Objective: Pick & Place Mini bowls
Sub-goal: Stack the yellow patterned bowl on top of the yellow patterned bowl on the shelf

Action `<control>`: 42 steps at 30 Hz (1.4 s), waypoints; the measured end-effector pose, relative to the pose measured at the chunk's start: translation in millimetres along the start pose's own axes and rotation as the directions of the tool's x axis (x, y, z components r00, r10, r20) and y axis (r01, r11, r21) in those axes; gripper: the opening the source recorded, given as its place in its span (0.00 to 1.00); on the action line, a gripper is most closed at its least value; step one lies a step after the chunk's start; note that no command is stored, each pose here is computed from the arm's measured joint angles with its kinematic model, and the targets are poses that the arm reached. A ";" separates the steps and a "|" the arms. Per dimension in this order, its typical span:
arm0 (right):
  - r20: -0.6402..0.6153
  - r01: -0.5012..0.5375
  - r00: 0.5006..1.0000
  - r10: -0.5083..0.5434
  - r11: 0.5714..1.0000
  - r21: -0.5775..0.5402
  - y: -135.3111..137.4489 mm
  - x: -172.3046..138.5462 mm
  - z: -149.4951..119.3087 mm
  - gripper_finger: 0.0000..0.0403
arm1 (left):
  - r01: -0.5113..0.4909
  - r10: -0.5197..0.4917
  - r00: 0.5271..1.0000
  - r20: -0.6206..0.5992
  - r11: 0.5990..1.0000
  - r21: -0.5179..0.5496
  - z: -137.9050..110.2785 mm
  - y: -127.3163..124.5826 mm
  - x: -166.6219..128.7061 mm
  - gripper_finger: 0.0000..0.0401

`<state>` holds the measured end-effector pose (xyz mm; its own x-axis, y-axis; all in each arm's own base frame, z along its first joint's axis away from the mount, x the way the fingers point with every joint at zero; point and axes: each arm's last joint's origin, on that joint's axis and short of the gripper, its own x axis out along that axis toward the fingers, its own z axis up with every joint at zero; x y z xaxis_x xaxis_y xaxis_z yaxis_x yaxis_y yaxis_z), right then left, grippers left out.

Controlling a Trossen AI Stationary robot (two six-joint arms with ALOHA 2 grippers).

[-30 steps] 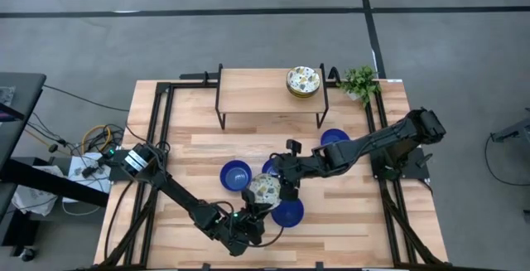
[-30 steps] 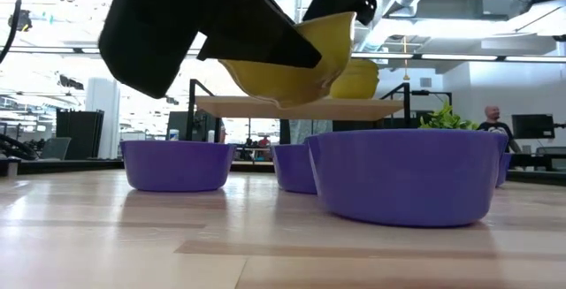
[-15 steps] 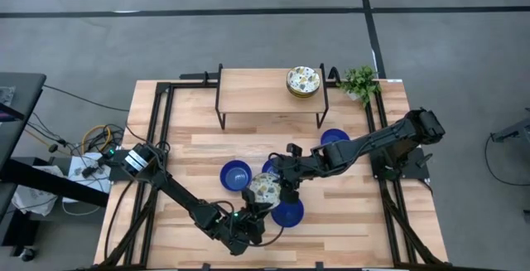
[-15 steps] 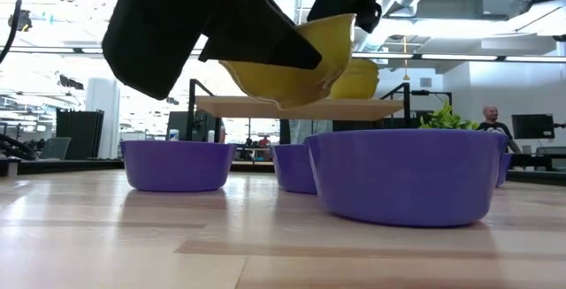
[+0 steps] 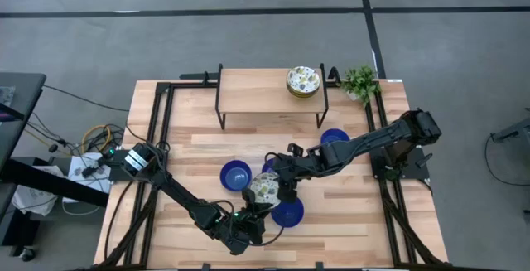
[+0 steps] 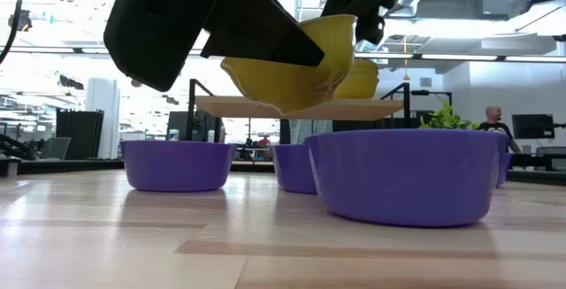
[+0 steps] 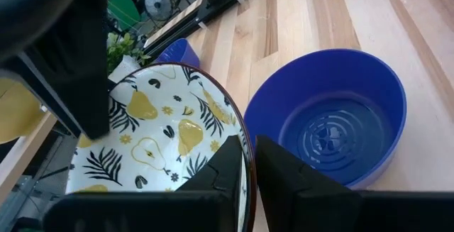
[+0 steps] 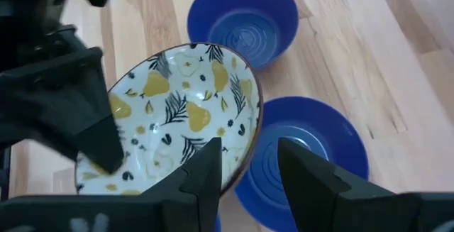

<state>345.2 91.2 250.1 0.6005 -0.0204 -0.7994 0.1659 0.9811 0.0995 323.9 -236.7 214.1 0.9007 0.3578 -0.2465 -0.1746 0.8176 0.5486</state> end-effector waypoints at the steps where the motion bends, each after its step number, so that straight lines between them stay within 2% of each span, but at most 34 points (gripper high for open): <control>1: -0.005 0.003 1.000 -0.003 1.000 0.009 -0.2 3.5 -0.1 0.31 | 0.000 0.000 1.000 0.000 1.000 -0.001 0.1 0.0 0.0 0.09; 11: -0.027 0.022 0.999 -0.022 0.999 0.035 -5.2 18.3 -0.5 0.31 | -0.002 0.002 1.000 0.002 1.000 -0.008 0.3 0.5 0.6 0.09; 14: -0.031 0.016 0.999 -0.016 1.000 -0.002 -5.1 18.4 -0.7 0.29 | -0.002 0.002 1.000 0.002 1.000 -0.005 0.4 0.5 0.6 0.09; 18: -0.037 -0.002 0.999 0.002 1.000 -0.013 -4.7 18.4 -0.7 0.21 | -0.001 0.001 1.000 0.003 1.000 -0.005 0.4 0.6 0.7 0.09; 24: -0.027 0.009 1.000 -0.010 1.000 -0.024 -5.7 18.6 0.3 0.03 | -0.008 0.008 1.000 0.002 1.000 -0.007 0.6 3.0 4.3 0.09; 42: -0.074 -0.024 0.997 0.018 0.997 -0.078 -5.5 20.3 -4.5 0.00 | 0.048 -0.048 0.999 0.015 0.999 -0.018 2.1 2.8 3.5 0.10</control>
<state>353.0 86.2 230.7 0.5437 0.0113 -0.8392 0.0898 0.9934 0.0716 327.4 -234.2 216.5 0.9140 0.3114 -0.2601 -0.1385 0.8419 0.5215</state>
